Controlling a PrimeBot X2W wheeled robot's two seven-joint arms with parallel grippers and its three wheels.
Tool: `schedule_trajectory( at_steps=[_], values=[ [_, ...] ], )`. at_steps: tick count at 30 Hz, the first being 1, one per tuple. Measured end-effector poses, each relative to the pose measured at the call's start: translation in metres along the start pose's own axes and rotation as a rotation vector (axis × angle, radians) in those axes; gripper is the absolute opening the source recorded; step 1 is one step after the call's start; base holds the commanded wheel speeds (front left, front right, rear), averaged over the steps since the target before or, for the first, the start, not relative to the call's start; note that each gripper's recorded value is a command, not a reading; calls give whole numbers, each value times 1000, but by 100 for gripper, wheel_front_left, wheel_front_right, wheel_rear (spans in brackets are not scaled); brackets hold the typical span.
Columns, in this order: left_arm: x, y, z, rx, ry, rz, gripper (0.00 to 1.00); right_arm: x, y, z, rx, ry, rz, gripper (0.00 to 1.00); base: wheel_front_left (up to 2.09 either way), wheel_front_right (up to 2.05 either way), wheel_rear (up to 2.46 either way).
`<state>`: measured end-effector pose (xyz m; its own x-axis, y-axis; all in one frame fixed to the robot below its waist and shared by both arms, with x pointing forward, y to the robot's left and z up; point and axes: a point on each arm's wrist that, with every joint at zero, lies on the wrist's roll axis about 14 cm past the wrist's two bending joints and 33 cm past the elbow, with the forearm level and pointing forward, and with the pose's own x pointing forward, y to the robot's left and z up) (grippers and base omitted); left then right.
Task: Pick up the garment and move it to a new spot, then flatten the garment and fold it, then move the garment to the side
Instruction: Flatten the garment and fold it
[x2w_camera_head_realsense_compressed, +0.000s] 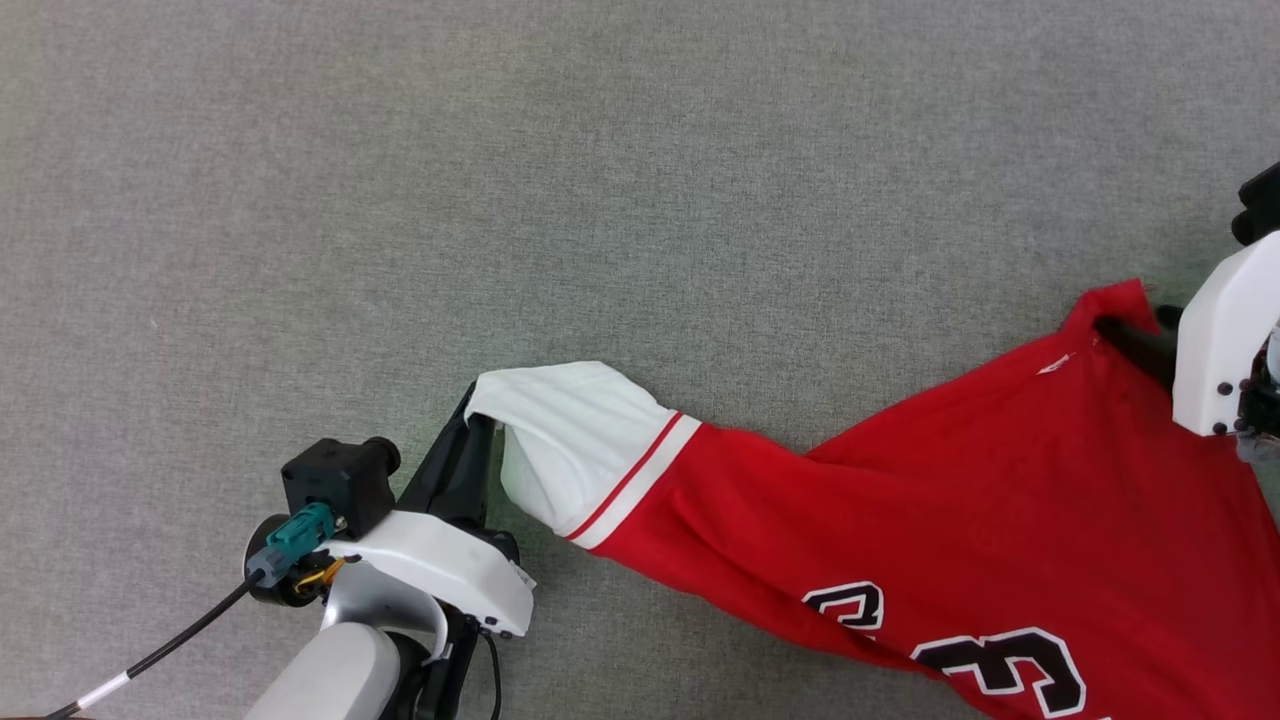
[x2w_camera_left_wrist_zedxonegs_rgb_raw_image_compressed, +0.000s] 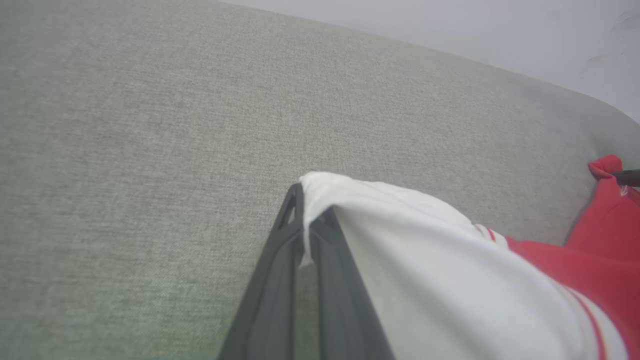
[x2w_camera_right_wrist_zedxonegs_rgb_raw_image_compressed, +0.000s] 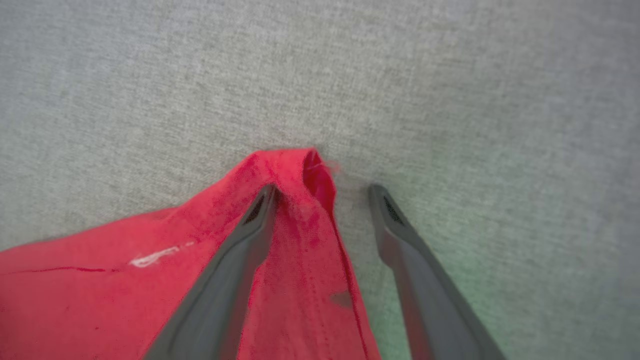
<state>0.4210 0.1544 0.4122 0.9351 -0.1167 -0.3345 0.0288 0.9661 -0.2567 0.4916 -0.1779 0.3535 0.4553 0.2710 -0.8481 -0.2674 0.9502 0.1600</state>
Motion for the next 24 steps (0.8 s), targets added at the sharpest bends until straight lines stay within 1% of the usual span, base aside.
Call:
schedule_trajectory(
  at_steps=[3, 4, 9, 13, 16, 19, 24],
  values=[
    [-1, 0, -2, -2, 6, -2, 0, -1, 7, -2, 11, 24, 28, 0, 0, 0, 0],
    [-3, 0, -1, -1, 5, -2, 0, -5, 14, -2, 7, 29, 46, 0, 0, 0, 0],
    [-5, 0, 11, 28, -8, -15, 0, -19, 16, 0, -4, -8, 41, 0, 0, 0, 0],
    [-1, -1, 37, 61, -51, -40, 0, -40, 17, 21, -35, -137, 21, 0, 0, 0, 0],
    [4, -2, 61, 90, -90, -57, 0, -60, 11, 36, -36, -231, -12, 0, 0, 0, 0],
    [10, -4, 94, 128, -144, -75, 0, -83, 1, 51, -30, -316, -60, 0, 0, 0, 0],
    [20, -12, 143, 183, -215, -98, 0, -121, -5, 68, -5, -432, -106, 0, 0, 0, 0]
  ],
)
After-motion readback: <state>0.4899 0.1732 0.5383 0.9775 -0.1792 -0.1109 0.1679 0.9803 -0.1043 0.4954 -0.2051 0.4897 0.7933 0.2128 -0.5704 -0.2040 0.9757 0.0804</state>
